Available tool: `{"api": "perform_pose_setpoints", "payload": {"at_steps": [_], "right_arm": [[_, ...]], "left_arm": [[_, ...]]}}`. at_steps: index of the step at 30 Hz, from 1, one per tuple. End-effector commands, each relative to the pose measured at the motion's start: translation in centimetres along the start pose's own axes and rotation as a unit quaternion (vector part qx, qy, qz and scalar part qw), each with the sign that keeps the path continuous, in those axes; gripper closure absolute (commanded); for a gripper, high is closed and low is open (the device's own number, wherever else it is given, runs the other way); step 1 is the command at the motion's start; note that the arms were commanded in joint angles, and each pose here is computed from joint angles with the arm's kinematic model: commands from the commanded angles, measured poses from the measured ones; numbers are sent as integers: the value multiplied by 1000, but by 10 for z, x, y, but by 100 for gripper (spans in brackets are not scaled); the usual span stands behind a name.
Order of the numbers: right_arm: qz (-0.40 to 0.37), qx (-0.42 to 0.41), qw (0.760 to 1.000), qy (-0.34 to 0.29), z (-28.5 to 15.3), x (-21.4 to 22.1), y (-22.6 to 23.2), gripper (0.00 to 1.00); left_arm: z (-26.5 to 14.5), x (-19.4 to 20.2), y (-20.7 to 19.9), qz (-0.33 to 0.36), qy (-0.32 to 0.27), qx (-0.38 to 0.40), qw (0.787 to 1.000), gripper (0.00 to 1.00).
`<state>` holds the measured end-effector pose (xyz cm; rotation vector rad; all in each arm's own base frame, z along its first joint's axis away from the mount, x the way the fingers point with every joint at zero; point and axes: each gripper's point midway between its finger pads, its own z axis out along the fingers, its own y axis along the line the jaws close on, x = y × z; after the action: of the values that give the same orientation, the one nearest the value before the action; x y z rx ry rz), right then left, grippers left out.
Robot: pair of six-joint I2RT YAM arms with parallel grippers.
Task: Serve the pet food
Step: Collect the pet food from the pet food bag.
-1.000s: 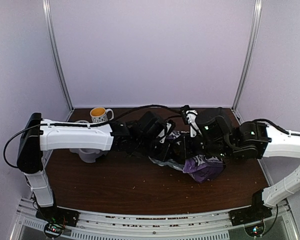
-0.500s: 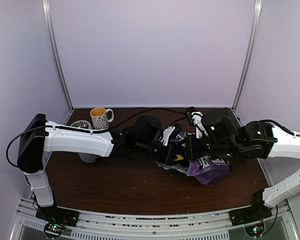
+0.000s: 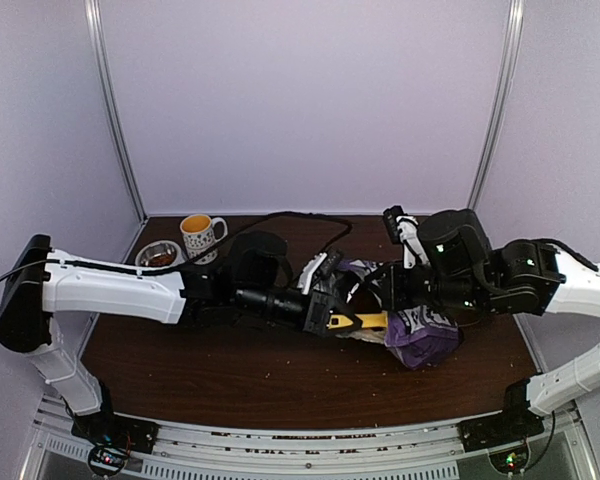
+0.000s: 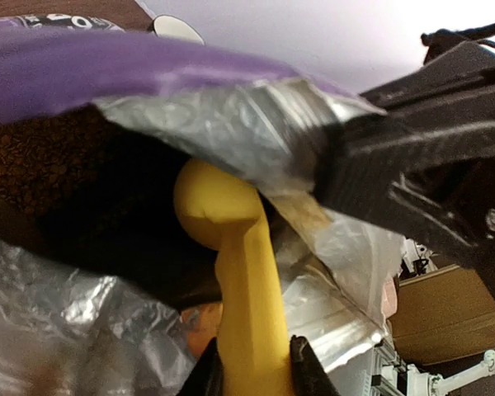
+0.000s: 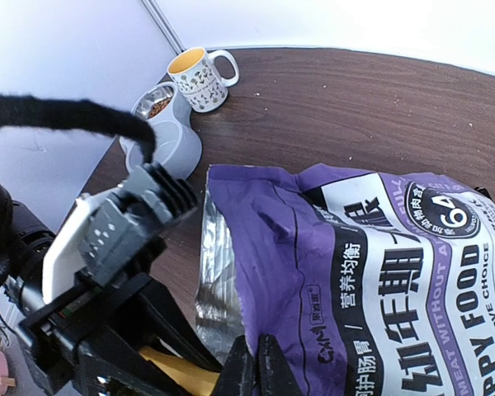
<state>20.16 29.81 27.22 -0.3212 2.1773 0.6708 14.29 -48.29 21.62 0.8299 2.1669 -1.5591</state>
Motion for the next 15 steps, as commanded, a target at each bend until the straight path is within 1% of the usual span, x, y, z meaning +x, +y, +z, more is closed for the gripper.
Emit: {"api": "perform_pose_setpoints", "payload": {"at_steps": [1, 2, 4, 6, 10, 15], "right_arm": [[28, -2, 998, -60, -11, -30, -1, 100], [28, -2, 998, -62, -11, -31, -2, 100], [28, -1, 998, -62, -12, -31, -3, 100], [28, 1, 998, -63, -13, -32, -4, 100], [28, 2, 997, -65, -14, -33, -5, 100], [27, 5, 997, -67, -15, -34, -6, 100]], "left_arm": [[-25, -1, -14, -37, -21, 16, 999, 100], [-32, 1, -8, -60, -29, 16, 998, 100], [-49, -9, -9, -83, -67, 35, 994, 100], [-68, -18, -10, -92, -96, 34, 991, 100], [-92, -20, -1, -110, -120, 12, 987, 100], [-121, -19, 7, -139, -152, 20, 978, 100]]}}
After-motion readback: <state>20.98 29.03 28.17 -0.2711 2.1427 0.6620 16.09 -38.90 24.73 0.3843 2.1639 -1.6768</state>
